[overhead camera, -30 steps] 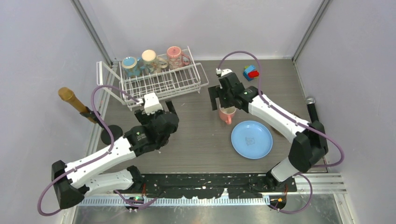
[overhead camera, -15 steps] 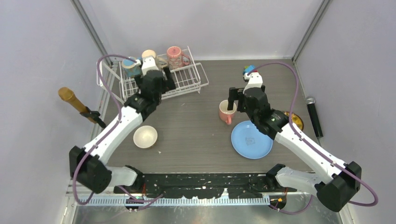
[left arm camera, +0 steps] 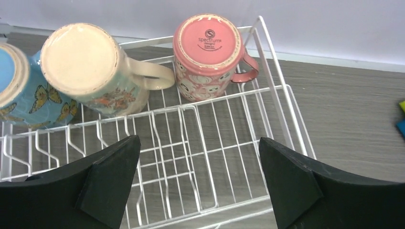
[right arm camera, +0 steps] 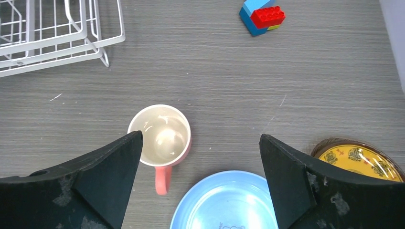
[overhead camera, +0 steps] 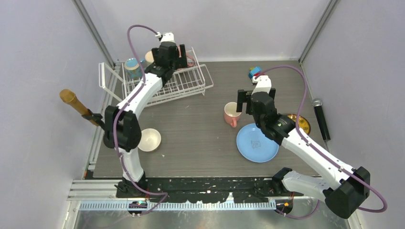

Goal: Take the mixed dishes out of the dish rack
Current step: Pick up the cup from the dish rack.

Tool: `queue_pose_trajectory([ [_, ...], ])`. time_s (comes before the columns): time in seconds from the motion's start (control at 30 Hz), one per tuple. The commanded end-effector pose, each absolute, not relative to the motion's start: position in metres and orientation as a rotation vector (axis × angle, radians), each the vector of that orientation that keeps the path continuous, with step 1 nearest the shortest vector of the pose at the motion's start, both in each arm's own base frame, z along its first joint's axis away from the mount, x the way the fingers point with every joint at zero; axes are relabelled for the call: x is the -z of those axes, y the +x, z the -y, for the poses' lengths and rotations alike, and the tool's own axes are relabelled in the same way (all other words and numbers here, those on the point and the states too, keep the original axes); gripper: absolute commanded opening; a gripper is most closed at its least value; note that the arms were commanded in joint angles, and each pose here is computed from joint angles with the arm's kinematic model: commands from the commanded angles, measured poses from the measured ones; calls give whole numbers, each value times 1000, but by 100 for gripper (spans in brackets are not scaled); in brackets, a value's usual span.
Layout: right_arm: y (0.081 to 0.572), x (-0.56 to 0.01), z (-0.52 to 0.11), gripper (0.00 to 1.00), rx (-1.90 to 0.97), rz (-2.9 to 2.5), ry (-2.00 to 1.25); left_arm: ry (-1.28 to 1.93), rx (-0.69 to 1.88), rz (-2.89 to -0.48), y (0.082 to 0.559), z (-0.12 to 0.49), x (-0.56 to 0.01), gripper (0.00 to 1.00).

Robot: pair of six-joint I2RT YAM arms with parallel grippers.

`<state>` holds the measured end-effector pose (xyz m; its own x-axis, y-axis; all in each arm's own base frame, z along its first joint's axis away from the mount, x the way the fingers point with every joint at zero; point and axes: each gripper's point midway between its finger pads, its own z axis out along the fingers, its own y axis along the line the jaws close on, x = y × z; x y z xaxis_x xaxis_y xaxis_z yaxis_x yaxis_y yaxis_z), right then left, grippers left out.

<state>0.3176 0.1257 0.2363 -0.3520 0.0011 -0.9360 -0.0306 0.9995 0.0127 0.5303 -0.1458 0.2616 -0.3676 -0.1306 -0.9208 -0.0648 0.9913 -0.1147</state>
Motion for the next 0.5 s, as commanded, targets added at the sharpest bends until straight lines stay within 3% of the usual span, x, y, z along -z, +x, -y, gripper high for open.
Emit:
queue_pose_trajectory([
  [0.0,325,-246,-116,100,28,-1874,16,-98,-39,-1874,562,136,-274,100],
  [0.23,327,-242,-115,100,56,-1874,1,-51,-15,-1906,613,138,-235,100],
  [0.47,330,-239,-112,100,92,-1867,-8,-21,44,-1866,633,141,-221,100],
])
